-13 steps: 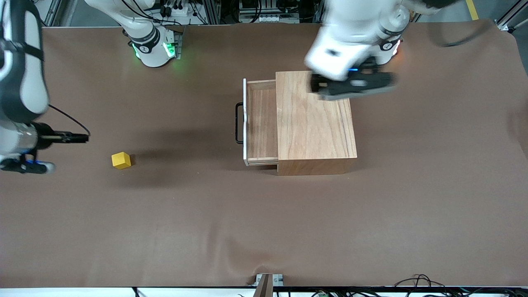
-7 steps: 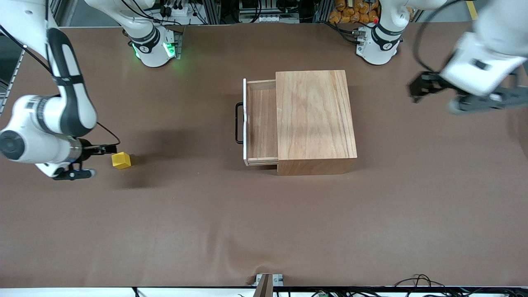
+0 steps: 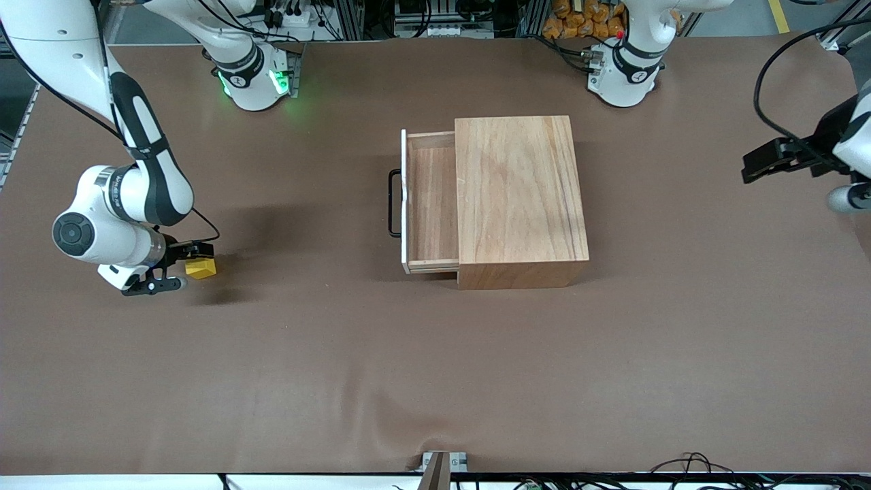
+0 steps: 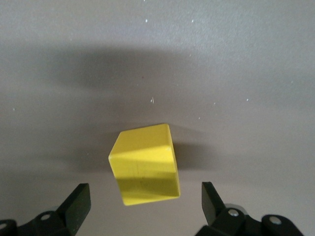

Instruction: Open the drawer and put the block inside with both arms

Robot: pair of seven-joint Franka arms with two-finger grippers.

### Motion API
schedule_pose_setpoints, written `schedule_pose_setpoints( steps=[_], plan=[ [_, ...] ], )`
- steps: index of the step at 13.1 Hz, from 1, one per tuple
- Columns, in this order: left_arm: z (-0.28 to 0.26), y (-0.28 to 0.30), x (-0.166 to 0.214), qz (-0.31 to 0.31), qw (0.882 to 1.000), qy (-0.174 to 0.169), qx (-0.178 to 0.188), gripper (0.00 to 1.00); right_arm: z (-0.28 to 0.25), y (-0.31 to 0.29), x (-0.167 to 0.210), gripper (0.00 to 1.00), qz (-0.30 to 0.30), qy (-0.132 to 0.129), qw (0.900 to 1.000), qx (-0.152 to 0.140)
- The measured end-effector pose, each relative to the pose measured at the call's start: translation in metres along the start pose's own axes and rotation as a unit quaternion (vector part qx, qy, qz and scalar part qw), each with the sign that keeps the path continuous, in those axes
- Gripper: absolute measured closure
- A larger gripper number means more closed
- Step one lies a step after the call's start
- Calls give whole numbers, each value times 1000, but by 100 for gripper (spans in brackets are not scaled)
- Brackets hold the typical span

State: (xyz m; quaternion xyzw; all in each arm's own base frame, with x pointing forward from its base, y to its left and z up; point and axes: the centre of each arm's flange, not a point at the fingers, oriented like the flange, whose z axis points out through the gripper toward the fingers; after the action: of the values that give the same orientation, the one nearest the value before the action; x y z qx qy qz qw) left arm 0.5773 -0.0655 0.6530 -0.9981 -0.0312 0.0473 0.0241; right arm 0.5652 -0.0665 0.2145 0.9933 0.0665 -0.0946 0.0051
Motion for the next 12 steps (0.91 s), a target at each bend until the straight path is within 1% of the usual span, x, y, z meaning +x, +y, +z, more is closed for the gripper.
schedule_pose_setpoints(
  steps=[3,4,7,9,10,11,12],
  plan=[
    [23,4,-29,10,999,41,-9,0,11,-2,2,0,-1,6,1000,-2],
    [32,3,-41,12,999,50,-11,0,16,-3,2,9,-2,9,1000,-2],
    [43,0,-70,15,998,54,-12,0,27,-6,2,44,-5,10,1000,-2],
    [35,4,-76,19,998,63,-13,0,24,-13,4,44,-11,6,1000,1],
    [30,6,-77,21,997,67,-14,0,17,-20,6,44,-16,-7,1000,6],
    [26,7,-77,21,997,71,-15,0,0,-26,11,44,-19,-28,999,16],
    [23,8,-78,22,997,73,-17,0,-28,-34,19,44,-17,-45,998,36]
  ],
)
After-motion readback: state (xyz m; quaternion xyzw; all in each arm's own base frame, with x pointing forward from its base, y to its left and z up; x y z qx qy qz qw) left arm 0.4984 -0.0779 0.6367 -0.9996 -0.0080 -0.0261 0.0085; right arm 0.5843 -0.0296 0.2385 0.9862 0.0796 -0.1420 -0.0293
